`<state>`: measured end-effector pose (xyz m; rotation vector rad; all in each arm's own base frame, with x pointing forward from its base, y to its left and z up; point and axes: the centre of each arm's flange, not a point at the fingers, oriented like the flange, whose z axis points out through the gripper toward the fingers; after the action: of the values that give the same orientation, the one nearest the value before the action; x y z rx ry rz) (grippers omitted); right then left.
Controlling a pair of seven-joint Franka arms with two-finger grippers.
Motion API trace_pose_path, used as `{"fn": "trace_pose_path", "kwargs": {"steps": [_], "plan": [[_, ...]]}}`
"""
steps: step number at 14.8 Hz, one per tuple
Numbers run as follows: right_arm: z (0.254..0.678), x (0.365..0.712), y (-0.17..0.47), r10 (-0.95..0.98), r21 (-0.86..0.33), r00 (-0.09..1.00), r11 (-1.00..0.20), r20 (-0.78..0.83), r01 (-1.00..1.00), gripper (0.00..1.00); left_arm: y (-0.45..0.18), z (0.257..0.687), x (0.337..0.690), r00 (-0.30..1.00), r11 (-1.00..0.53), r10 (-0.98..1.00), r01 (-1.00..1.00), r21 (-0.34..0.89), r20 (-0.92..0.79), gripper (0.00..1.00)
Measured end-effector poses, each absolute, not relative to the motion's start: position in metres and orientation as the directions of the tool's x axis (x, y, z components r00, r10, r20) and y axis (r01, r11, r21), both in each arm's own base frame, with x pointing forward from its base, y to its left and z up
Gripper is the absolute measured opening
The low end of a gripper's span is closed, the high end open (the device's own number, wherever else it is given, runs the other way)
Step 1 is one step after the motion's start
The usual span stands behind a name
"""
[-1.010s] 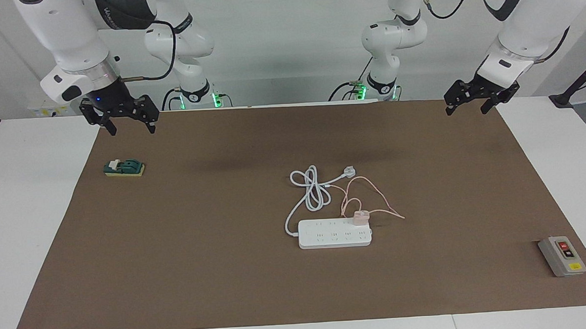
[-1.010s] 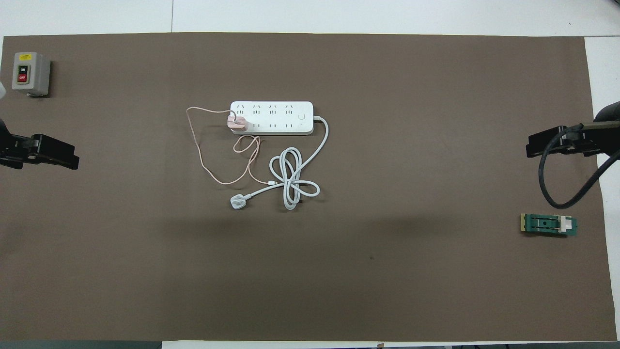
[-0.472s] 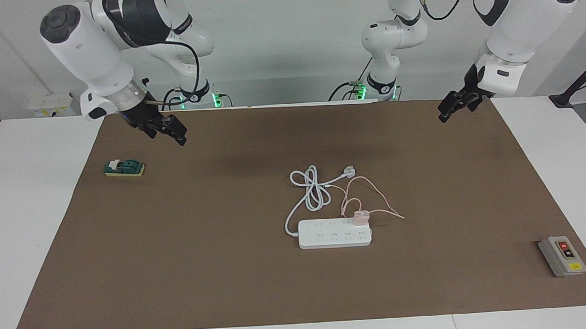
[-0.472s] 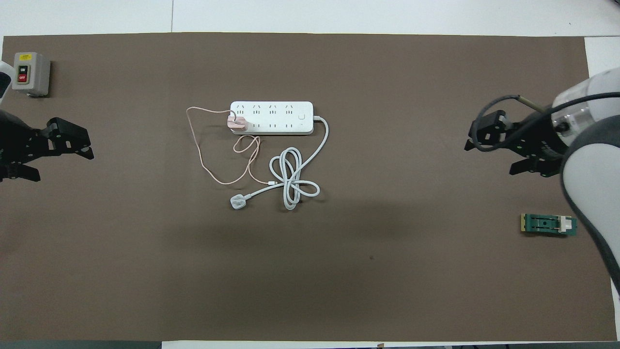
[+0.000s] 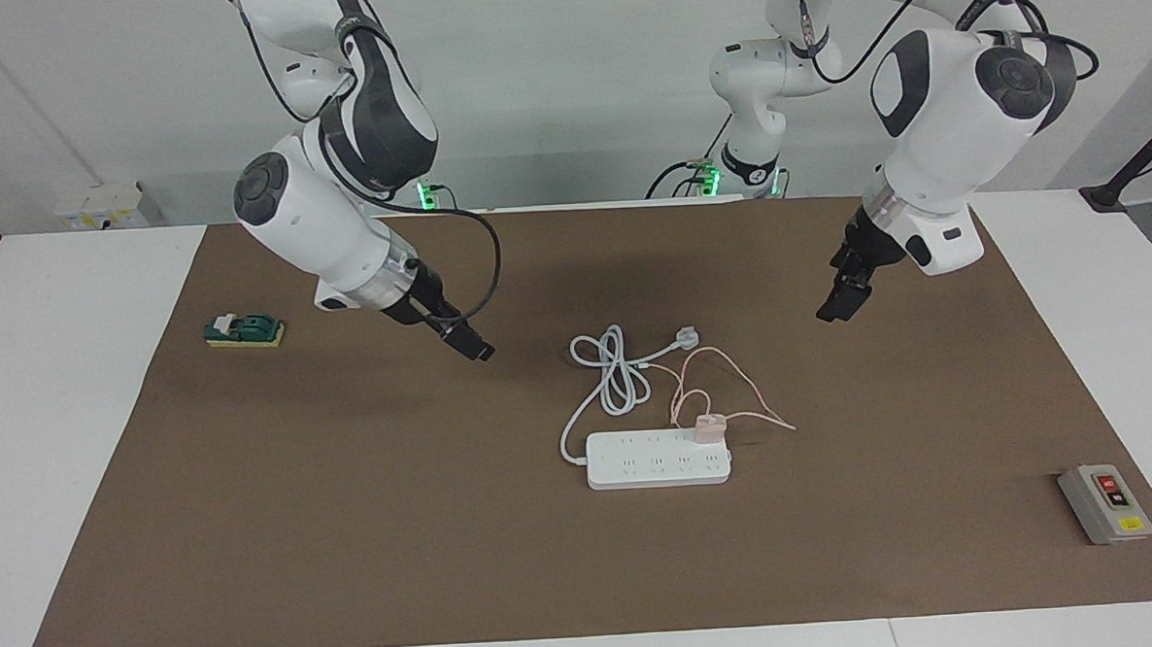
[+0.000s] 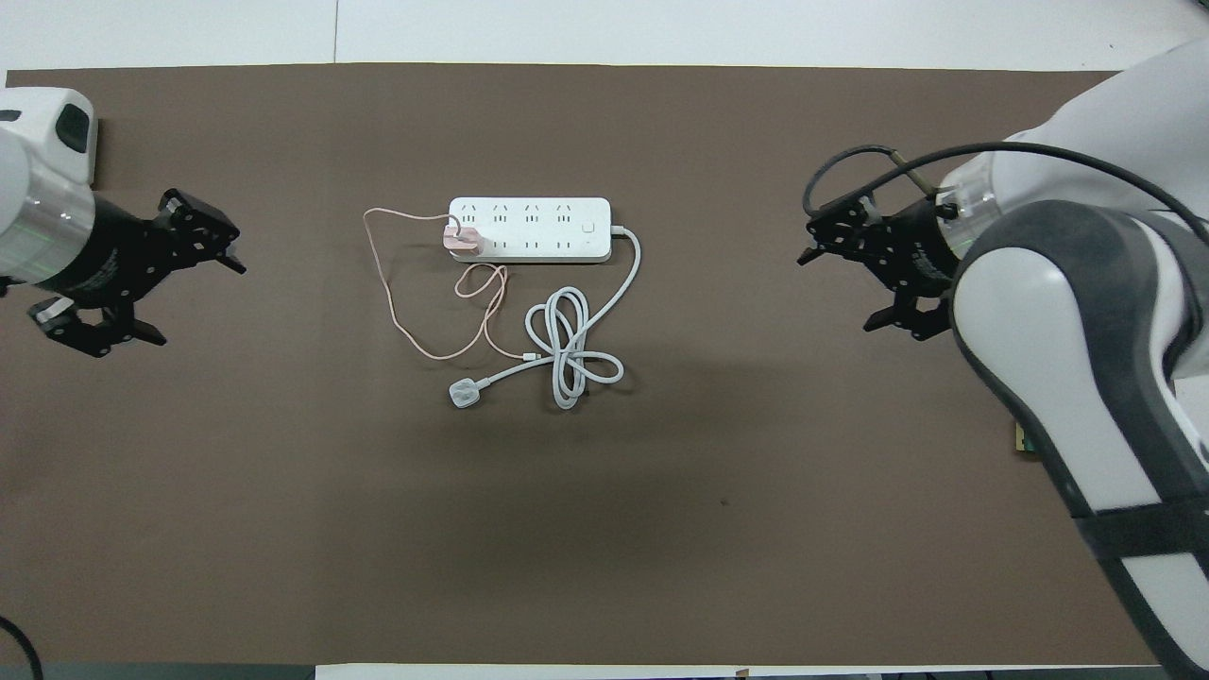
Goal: Unplug charger and place it aside
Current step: 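Reach the left gripper to the pink charger while the right gripper reaches the strip, then grasp the pink charger with the left gripper while the right gripper holds the strip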
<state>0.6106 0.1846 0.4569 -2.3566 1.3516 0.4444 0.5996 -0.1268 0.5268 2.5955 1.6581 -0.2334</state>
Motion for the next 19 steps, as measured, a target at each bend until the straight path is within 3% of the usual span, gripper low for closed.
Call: {"fn": "trace_pose_path", "kwargs": {"steps": [6,10,19], "plan": [[0.400,0.664,0.222,-0.735,-0.088,0.230,-0.227,-0.638,-0.970,1.00,-0.200,0.458,0.632,0.059,-0.063,0.991,0.998,-0.032,-0.117,1.00],[0.335,0.673,0.272,-0.707,-0.046,0.157,-0.173,-0.689,-0.984,1.00,-0.238,0.403,0.641,-0.033,0.032,0.997,0.999,-0.016,-0.065,1.00],[0.258,0.693,0.305,-0.676,0.010,0.107,-0.167,-0.729,-0.986,1.00,-0.272,0.360,0.646,-0.096,0.098,0.993,0.995,0.025,-0.064,1.00]]}}
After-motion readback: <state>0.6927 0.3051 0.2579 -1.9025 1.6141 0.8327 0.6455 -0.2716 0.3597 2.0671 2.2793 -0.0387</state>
